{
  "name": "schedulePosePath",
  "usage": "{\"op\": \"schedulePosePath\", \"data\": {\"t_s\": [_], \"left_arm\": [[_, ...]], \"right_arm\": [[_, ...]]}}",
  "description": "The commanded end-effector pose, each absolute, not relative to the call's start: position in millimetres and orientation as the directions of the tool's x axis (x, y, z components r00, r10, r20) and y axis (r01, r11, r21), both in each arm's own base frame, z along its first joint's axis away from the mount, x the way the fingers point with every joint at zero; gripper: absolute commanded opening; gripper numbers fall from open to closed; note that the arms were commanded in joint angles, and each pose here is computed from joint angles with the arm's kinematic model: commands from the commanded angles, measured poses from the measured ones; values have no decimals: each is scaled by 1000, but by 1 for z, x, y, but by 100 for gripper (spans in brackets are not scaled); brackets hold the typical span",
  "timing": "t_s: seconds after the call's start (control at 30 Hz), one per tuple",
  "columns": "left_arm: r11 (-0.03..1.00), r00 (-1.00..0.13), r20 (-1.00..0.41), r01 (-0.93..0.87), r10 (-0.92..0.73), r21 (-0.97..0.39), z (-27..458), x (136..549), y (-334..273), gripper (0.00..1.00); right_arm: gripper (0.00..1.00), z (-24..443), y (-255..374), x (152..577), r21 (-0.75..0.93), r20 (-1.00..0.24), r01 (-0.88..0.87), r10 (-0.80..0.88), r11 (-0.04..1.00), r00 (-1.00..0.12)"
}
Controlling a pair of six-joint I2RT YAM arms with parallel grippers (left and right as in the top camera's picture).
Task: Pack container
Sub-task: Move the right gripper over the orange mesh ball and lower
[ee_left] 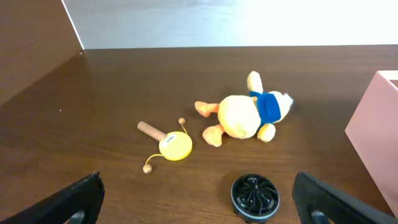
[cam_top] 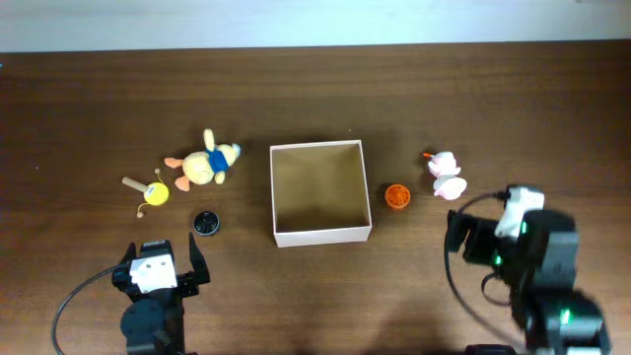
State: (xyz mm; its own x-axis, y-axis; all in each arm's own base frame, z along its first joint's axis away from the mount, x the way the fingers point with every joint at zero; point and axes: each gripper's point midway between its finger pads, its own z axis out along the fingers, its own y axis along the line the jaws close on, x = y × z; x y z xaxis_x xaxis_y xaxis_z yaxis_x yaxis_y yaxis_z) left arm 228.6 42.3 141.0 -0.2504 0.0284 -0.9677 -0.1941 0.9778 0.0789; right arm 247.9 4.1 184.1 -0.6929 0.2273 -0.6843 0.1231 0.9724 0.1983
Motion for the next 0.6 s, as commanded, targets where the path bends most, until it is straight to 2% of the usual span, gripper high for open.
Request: {"op": "schedulePosePath", "data": {"t_s": [0.0,0.13,0.23,0.47,0.57], "left_arm": [[975,-253,-967,-199,44,96,140,228,44,99],[975,-253,-967,-199,44,96,140,228,44,99],[975,-253,-967,-199,44,96,140,228,44,99],[975,-253,-967,-199,44,96,140,228,44,99],[975,-253,-967,-199,44,96,140,228,44,99]], "right_arm": [[99,209,7,269,168,-646,82,172,982,-744],[99,221,6,295,152,-594,77,153,985,-789],[99,212,8,316,159,-551,78,154,984,-820],[97,182,40,332,320,-445,0,151,947,-883],[95,164,47,335,351,-377,33,174,936,-910]]}}
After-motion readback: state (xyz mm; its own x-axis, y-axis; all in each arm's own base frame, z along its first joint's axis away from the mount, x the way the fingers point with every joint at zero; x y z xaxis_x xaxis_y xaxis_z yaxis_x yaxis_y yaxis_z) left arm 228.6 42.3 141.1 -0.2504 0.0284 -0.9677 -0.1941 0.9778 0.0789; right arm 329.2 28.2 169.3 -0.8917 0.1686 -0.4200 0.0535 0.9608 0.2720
